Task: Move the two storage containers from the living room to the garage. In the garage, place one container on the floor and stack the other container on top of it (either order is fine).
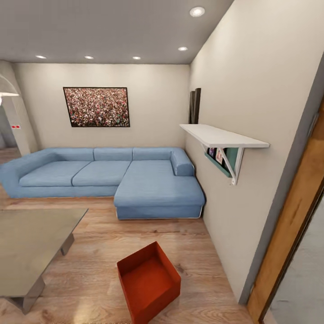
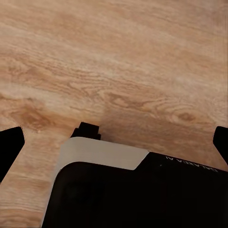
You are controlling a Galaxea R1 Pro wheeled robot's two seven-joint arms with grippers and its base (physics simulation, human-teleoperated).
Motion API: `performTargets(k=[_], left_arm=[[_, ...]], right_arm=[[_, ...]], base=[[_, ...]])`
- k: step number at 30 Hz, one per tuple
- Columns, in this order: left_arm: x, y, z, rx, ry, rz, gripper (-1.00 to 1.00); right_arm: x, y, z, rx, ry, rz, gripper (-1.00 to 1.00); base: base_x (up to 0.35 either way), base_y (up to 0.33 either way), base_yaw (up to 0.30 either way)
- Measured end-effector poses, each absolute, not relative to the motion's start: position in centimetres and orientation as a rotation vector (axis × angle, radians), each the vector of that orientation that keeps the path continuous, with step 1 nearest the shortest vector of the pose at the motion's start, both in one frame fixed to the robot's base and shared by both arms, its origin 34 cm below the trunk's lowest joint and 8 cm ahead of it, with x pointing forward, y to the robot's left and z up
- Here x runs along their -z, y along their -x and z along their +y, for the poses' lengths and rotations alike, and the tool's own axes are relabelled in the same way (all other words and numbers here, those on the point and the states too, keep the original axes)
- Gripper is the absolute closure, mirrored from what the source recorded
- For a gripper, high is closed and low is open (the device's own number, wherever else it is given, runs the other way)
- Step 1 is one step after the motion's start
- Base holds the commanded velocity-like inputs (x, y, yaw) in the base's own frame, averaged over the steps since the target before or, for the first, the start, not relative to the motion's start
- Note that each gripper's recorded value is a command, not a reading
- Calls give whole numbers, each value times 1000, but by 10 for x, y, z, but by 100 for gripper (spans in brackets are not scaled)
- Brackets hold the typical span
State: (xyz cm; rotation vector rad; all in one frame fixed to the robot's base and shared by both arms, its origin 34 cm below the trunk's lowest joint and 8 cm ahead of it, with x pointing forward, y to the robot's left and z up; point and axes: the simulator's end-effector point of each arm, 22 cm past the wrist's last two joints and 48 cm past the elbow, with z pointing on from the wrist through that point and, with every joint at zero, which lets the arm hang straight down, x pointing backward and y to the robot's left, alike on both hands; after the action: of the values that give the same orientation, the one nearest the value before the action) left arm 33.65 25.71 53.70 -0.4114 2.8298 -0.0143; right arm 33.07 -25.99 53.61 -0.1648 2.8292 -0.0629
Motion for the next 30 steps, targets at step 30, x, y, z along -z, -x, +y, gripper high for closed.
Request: performTargets(k=[30], left_arm=[[-537,-336,256,17,411,2830,-100]], right_arm=[[-536,-331,-258,60,164,2828,-100]], base=[[0,0,282]])
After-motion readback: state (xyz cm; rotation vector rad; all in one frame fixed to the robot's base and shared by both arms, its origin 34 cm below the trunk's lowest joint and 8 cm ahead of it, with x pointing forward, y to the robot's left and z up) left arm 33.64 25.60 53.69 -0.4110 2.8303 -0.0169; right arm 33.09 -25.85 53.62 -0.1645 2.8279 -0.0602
